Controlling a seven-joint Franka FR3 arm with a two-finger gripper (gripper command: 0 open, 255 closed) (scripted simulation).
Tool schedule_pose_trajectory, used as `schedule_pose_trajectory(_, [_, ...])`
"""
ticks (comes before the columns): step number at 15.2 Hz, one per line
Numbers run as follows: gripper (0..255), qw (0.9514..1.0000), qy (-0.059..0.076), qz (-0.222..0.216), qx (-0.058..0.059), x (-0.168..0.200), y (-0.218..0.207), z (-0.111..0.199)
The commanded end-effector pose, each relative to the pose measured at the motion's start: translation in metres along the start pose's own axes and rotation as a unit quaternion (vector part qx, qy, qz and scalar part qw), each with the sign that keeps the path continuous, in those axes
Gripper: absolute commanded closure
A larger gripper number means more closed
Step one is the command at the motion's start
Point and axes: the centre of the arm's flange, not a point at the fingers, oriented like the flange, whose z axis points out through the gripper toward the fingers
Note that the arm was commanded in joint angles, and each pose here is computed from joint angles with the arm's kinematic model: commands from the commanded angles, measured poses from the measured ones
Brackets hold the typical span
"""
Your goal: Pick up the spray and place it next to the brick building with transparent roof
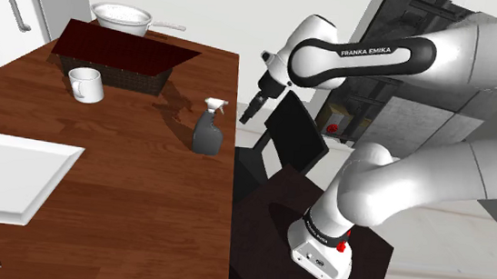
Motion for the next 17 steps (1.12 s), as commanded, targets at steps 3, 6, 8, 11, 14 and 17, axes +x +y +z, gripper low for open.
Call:
schedule_pose_trajectory(3, [0, 0.9945, 0.052, -0.09, 0.009, 0.007, 0.01, 0.05])
schedule_pose_trajectory(6, [0, 0.9837, 0.089, -0.155, 0.018, 0.018, 0.014, 0.085])
schedule_pose_trajectory(8, [0, 0.9792, 0.1, -0.175, 0.021, 0.022, 0.015, 0.102])
schedule_pose_trajectory(11, [0, 0.9792, 0.1, -0.175, 0.021, 0.025, 0.014, 0.117])
schedule_pose_trajectory(14, [0, 0.9792, 0.1, -0.175, 0.021, 0.028, 0.012, 0.133])
schedule_pose_trajectory(17, [0, 0.9792, 0.1, -0.175, 0.021, 0.029, 0.012, 0.136])
